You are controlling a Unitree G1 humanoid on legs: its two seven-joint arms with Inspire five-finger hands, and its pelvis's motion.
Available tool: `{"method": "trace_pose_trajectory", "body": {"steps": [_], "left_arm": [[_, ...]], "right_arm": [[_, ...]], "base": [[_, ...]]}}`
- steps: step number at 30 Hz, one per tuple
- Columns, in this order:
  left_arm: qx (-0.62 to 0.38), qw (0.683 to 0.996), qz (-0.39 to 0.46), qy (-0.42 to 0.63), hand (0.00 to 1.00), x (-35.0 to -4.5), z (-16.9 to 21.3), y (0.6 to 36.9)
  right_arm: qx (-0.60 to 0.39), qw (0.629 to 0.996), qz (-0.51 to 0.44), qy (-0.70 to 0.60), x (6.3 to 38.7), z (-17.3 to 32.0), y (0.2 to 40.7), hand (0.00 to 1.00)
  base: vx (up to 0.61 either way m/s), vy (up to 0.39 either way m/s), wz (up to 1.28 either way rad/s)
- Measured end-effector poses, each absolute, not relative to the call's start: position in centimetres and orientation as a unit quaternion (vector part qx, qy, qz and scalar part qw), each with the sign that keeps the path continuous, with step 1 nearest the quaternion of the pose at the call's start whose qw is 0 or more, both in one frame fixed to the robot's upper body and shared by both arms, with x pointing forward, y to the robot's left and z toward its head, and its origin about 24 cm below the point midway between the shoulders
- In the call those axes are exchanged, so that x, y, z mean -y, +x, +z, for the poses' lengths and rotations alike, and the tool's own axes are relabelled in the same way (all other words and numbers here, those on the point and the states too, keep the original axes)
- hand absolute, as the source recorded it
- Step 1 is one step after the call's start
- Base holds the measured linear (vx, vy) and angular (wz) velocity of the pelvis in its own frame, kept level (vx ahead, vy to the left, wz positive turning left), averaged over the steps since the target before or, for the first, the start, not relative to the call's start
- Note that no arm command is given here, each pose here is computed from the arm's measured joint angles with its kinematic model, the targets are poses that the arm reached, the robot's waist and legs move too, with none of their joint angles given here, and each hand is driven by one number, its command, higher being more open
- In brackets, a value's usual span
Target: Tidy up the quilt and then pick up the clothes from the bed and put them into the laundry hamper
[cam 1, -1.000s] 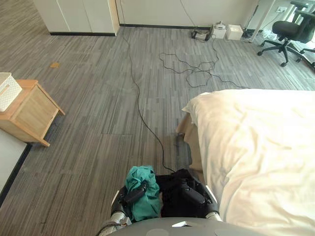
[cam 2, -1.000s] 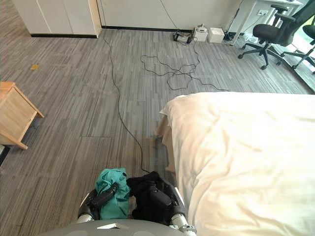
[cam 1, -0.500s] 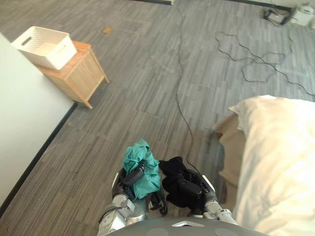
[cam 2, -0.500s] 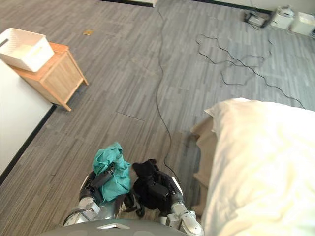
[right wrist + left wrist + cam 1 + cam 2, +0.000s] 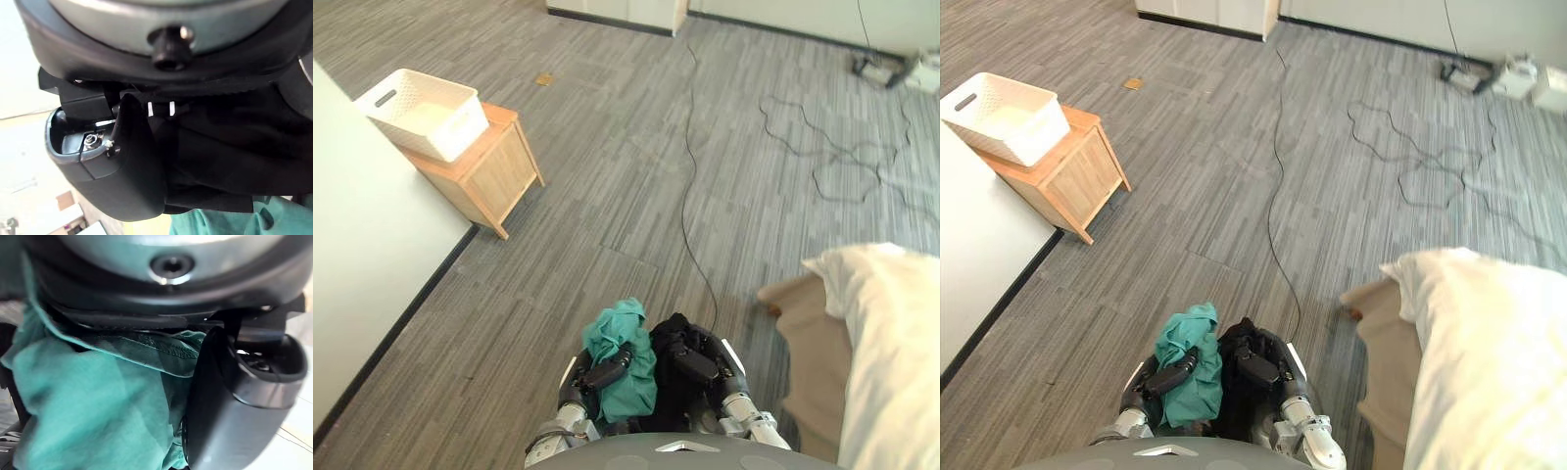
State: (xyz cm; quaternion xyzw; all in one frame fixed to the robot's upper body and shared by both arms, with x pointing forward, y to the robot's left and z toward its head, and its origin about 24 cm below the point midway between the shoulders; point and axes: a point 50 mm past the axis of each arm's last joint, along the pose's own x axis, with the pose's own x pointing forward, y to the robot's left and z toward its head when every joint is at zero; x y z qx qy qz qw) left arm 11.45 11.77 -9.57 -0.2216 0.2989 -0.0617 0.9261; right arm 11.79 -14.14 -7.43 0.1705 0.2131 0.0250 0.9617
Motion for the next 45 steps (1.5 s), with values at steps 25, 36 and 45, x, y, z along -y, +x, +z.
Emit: {"method": "trace_pose_trajectory", "body": {"steps": [25, 36, 45], "left_arm": [[-0.252, 0.918, -0.026, -0.306, 0.0, -11.4, -8.5, 11.2], [-0.276, 0.931, -0.028, -0.236, 0.0, -13.7, -9.0, 12.4], [-0.347, 0.909, 0.008, -0.232, 0.0, -15.1, -11.3, 9.1]], "right_arm": [[-0.244, 0.964, -0.009, 0.1, 19.4, -7.6, 10.8, 0.0], [-0.207, 0.965, -0.013, 0.159, 15.3, -7.1, 10.7, 0.0], [-0.183, 0.973, -0.017, 0.143, 16.3, -7.3, 10.7, 0.0]], "base": [[0.57, -0.218, 0.01], [0.53, -0.057, 0.4], [0.43, -0.339, 0.4]]}}
